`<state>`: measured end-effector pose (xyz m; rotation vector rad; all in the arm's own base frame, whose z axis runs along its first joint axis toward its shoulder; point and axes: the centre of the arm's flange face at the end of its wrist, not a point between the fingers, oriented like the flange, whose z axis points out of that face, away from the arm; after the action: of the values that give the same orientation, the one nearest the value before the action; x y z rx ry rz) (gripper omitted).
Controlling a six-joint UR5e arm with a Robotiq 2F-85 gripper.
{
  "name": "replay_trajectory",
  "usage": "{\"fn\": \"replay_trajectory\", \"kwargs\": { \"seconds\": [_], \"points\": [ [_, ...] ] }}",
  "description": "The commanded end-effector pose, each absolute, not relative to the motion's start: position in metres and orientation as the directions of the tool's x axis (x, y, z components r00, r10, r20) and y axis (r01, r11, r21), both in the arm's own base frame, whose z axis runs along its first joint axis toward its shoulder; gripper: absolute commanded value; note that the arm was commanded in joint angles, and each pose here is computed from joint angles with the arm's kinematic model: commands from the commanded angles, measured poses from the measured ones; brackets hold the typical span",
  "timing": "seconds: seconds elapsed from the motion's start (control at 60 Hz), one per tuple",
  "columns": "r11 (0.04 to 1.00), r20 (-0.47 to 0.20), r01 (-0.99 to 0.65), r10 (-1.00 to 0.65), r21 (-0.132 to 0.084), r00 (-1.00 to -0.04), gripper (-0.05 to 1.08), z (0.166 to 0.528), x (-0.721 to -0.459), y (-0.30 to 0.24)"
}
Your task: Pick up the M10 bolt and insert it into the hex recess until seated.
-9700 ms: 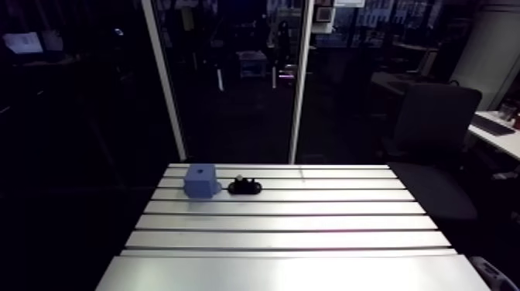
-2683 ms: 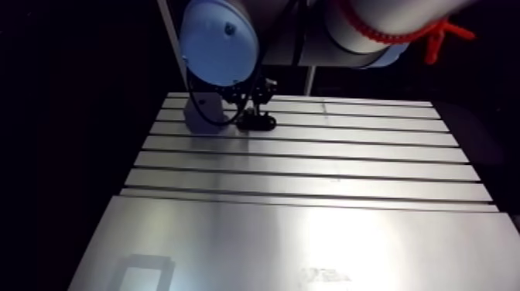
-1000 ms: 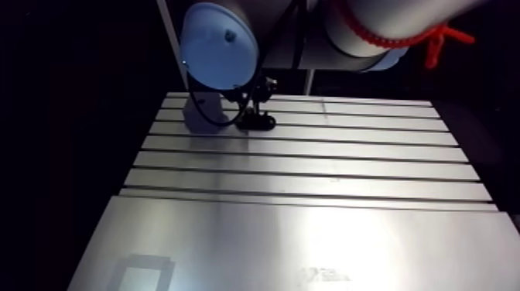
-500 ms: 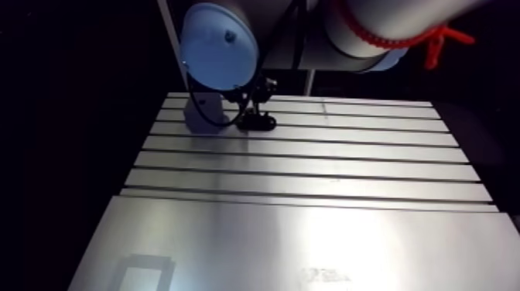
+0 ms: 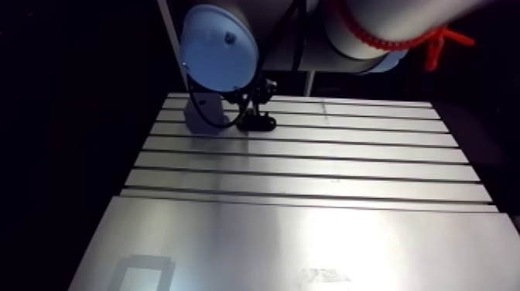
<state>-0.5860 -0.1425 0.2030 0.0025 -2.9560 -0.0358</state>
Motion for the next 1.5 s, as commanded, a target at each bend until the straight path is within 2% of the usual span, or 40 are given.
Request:
{"fn": "replay_trajectory", "kwargs": {
  "seconds": [0.017, 0.9, 1.5],
  "points": [
    [1.0, 0.181, 0.0, -0.005, 0.025, -0.983, 0.67, 0.202, -0.585, -0.143],
    [1.0, 0.181, -0.003, -0.007, 0.022, -0.983, 0.72, 0.203, -0.585, -0.143],
    [1.0, 0.227, -0.001, -0.006, 0.022, -0.974, 0.73, 0.234, -0.581, -0.142]
  ]
}}
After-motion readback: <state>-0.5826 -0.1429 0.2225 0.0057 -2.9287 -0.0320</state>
